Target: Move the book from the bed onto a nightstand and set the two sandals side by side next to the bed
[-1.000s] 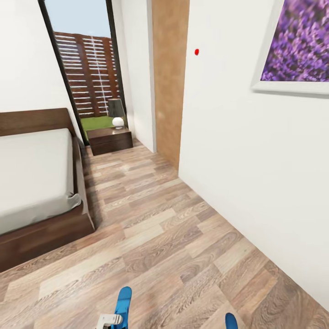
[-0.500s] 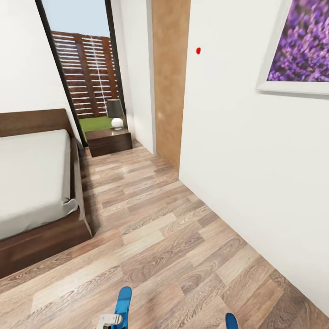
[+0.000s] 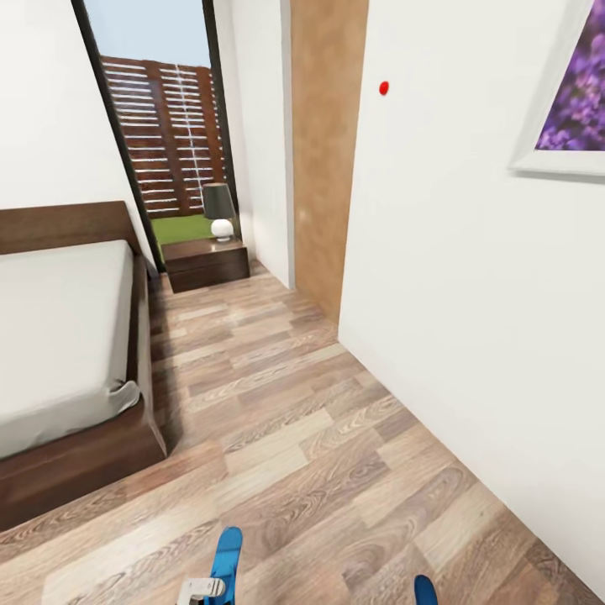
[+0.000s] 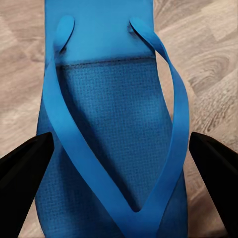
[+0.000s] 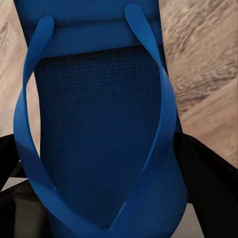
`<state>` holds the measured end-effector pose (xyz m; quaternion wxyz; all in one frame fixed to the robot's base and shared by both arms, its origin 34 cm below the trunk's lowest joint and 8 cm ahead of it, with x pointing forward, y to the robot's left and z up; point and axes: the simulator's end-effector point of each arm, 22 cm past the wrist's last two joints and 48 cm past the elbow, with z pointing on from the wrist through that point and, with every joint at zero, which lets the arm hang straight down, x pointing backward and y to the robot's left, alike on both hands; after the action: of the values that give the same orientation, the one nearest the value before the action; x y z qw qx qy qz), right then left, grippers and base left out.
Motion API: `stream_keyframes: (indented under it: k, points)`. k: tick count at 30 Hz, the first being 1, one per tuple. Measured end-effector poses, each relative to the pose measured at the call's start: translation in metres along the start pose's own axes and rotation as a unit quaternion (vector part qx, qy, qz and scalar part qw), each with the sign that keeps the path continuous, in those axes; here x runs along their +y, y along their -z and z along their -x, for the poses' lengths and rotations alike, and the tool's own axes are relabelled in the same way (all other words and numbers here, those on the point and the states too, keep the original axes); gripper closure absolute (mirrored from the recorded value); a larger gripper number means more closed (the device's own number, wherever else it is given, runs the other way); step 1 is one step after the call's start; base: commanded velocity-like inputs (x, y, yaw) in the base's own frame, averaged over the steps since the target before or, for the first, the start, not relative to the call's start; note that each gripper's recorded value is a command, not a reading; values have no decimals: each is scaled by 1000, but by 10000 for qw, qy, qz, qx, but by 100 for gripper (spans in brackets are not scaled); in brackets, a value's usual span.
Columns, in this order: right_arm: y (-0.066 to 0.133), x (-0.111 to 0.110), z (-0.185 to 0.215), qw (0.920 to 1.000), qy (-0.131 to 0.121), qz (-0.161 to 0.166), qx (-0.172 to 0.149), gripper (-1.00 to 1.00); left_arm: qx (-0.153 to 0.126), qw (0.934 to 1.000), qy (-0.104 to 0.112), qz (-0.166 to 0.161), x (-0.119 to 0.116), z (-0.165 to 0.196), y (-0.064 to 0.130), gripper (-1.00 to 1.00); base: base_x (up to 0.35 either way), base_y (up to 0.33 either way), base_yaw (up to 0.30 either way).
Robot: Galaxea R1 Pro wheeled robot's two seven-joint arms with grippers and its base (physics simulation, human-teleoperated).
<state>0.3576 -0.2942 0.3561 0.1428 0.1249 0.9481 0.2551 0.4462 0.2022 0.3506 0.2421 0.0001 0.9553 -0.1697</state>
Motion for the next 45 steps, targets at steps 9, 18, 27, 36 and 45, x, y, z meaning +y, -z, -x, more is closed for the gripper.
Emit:
stream_keyframes:
  k: [9,18,27,36,45]
  points:
    - [0,0,0,10000,2,-2,2,100,1,10000,-1,0,0,0,0,100,320,-18,0]
    - [0,0,0,10000,7,-1,-1,100,1,10000,-1,0,0,0,0,100,320,-76,0]
    - [0,0,0,10000,9,-2,4,100,-2,10000,6,1,0,0,0,100,320,-50,0]
    - [0,0,0,10000,7,-4,0,100,-2,10000,6,1,0,0,0,100,322,-2,0]
    - [0,0,0,10000,11,-2,0,100,-3,10000,6,1,0,0,0,100,323,0,89]
